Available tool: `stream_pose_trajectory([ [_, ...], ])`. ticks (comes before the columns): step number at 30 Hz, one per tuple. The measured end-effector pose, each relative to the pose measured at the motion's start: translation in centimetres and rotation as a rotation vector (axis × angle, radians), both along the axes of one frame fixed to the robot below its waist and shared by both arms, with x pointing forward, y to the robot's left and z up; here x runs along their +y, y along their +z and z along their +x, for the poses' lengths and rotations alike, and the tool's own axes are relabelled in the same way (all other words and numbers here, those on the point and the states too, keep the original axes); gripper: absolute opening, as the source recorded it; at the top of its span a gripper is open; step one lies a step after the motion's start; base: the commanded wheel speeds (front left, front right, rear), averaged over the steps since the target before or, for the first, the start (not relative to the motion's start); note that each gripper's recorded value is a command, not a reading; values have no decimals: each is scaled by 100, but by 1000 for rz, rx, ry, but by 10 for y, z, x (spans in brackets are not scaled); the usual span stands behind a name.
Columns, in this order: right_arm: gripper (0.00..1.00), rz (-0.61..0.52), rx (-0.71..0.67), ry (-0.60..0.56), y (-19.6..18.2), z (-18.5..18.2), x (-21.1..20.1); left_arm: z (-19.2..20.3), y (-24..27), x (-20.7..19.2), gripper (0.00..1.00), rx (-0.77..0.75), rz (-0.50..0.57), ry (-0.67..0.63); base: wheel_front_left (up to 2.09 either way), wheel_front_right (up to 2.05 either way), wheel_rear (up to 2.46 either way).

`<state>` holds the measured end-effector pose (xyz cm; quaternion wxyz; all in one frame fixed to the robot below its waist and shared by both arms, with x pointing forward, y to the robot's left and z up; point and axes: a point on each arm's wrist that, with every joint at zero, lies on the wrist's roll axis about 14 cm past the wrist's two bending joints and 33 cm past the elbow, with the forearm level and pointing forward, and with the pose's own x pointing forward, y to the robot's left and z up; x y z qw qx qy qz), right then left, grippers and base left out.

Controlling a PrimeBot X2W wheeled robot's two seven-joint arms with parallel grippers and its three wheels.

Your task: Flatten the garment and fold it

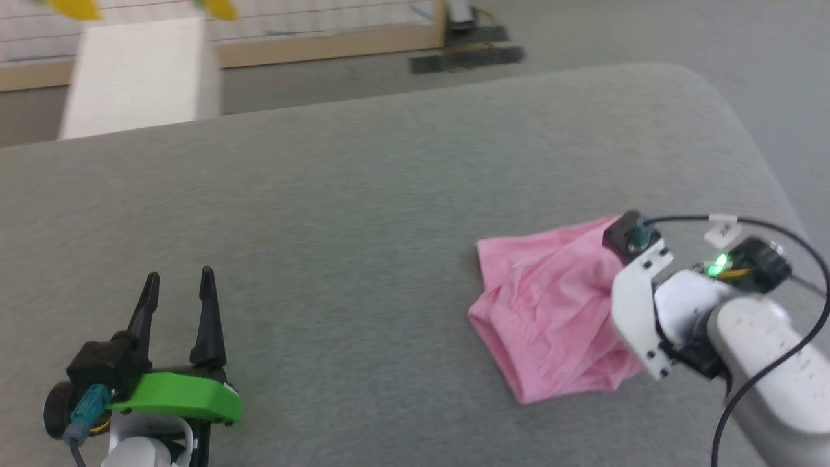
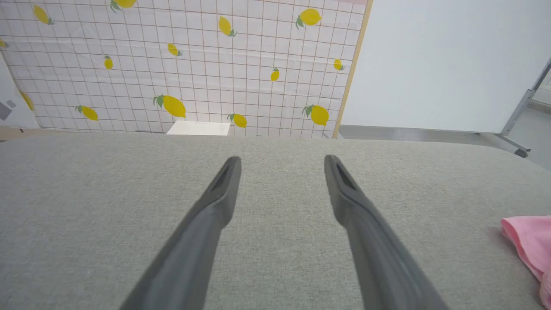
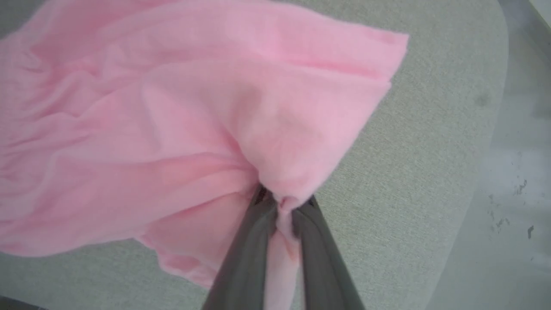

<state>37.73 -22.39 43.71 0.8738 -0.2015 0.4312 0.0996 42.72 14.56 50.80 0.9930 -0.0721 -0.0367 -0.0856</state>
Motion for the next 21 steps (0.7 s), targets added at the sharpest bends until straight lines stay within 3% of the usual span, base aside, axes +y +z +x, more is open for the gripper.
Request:
stream_pose_trajectory([
  [9,0,-143,-6,-190,13,-3,-103,40,-8,-51,100,6,16,-156,0,0,0],
  [21,0,-281,9,-400,0,16,-200,79,-53,-44,100,91,91,-182,0,0,0],
])
